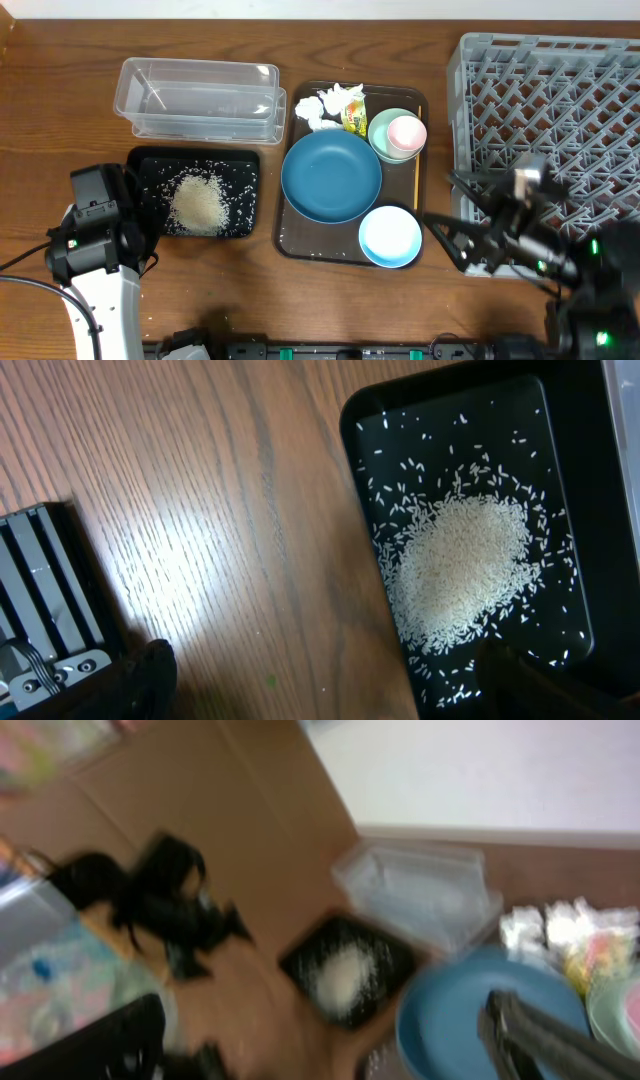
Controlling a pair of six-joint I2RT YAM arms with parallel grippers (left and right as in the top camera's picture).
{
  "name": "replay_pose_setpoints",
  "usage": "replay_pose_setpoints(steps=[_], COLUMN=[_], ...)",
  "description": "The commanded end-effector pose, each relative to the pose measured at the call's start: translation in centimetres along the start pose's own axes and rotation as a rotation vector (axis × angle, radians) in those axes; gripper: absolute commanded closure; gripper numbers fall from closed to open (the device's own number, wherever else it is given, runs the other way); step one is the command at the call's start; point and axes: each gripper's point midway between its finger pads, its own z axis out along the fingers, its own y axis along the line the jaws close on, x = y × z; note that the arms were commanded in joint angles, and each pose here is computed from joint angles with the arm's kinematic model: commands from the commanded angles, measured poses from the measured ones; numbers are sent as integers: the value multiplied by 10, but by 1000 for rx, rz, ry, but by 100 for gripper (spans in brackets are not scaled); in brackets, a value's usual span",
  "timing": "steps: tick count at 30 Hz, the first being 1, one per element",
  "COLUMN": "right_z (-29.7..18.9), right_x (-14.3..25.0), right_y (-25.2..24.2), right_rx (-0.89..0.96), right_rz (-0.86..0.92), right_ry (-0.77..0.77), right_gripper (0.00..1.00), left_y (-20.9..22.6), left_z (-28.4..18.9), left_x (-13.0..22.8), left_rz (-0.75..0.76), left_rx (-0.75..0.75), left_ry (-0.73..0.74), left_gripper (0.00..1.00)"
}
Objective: Sort waste into correct bins and load items into the dishwasher rack
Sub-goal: 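Reach the right gripper to the light-blue small bowl and grasp its rim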
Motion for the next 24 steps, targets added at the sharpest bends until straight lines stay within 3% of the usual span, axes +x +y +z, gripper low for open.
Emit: replay_pose_setpoints(steps=[1, 6, 14, 18, 24], right_z=[12, 31, 97, 87, 66], right_x=[-4, 35, 142, 202, 245], right_y=[-15, -69, -70, -83, -103], right_rx=[143, 516, 569, 608, 678], right_rz=[-190, -206, -249, -245, -209], right_ry=[76, 328, 751, 1019, 1257], right_gripper=[1, 1, 1, 1, 1], left_y=[-2, -2, -2, -2, -2], left_z=[-4, -4, -4, -4, -4], left_x=[-4, -4, -4, -4, -4], left_rz=[-2, -2, -2, -2, -2], left_rx=[9, 9, 9, 9, 9], left_ry=[-6, -6, -6, -6, -6], left_gripper=[4, 4, 4, 4, 4])
